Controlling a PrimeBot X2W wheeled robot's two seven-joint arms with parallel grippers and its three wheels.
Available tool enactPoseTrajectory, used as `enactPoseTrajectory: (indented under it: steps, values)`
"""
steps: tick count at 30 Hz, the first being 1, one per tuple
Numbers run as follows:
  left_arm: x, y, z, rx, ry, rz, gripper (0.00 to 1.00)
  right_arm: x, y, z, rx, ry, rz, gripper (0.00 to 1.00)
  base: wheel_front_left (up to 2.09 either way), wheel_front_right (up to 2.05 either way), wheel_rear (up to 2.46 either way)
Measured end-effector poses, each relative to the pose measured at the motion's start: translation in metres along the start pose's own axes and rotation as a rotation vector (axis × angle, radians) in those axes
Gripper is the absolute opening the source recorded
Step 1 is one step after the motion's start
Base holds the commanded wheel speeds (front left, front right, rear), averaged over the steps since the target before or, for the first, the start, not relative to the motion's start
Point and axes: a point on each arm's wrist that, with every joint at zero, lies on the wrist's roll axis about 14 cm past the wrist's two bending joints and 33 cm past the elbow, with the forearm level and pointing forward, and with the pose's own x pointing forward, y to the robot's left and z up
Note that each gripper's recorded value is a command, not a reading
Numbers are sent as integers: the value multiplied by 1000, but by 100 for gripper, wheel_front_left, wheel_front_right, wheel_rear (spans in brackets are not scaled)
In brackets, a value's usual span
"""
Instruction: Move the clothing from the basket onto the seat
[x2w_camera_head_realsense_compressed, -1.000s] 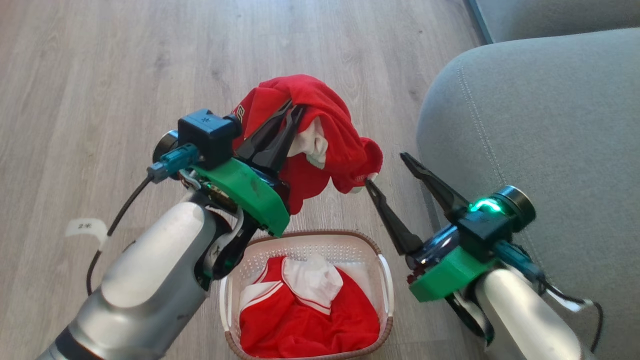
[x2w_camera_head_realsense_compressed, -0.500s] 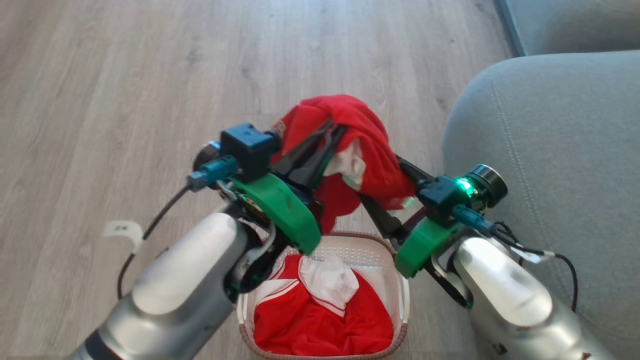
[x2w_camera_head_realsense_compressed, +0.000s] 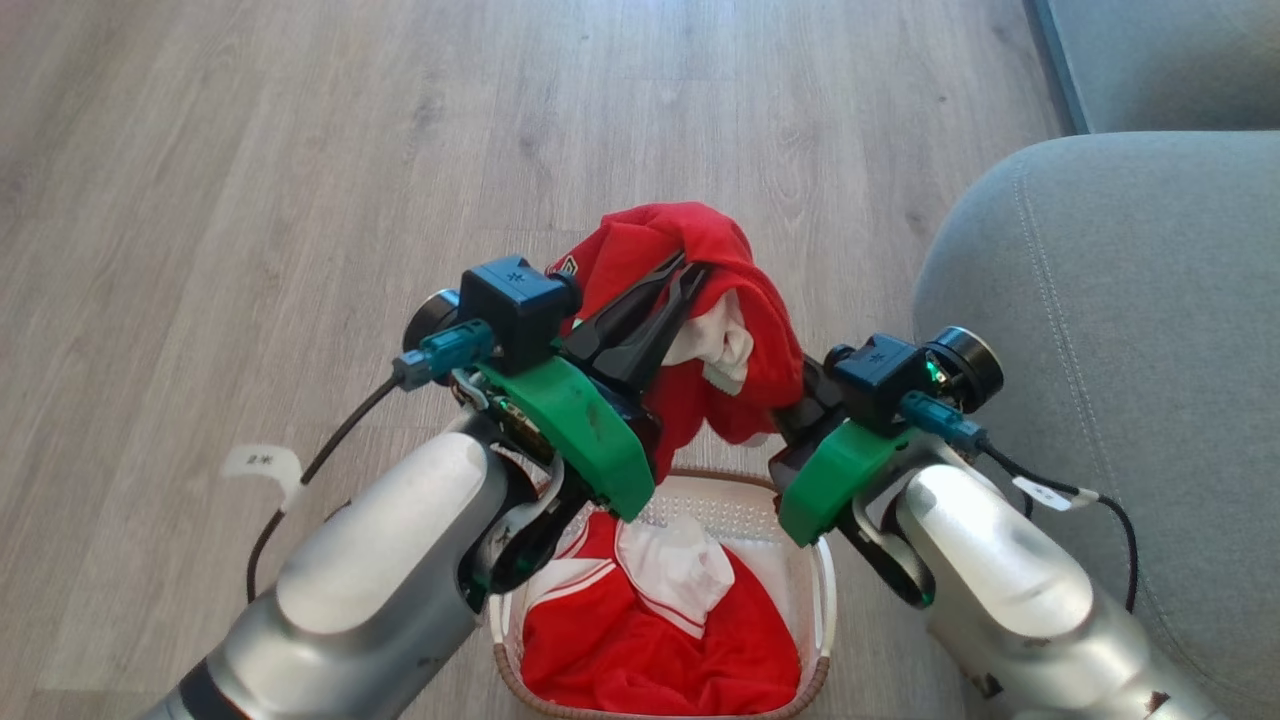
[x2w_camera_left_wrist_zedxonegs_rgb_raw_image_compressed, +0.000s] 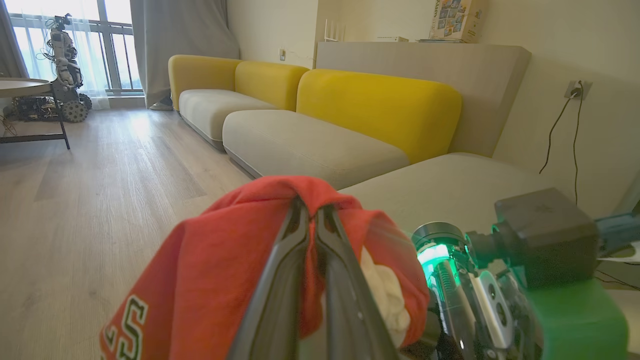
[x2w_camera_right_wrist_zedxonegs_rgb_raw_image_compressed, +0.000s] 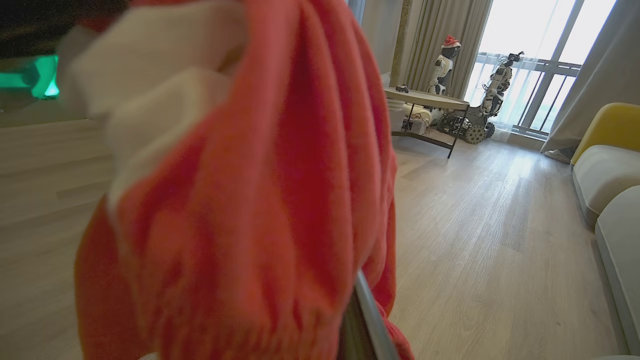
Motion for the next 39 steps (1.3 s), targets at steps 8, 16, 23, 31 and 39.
enactPoseTrajectory:
  steps: [8,16,23,31,39]
  values:
    - [3,-2,-3,-6,8,-7,0,-9,-33,25,64,-88,-118,0,0,0,0]
    - [4,-13,-17,-37,38,-33,100,-41,-65,32,120,-142,-256,0,0,0,0]
    - [12,-32,-27,-50,58,-101,100,-74,-101,45,112,-193,-387,0,0,0,0]
    - [27,-52,-47,-67,84,-181,100,-118,-139,70,70,-275,-530,0,0,0,0]
    - [44,-76,-60,-84,91,-277,100,-169,-159,77,31,-294,-668,0,0,0,0]
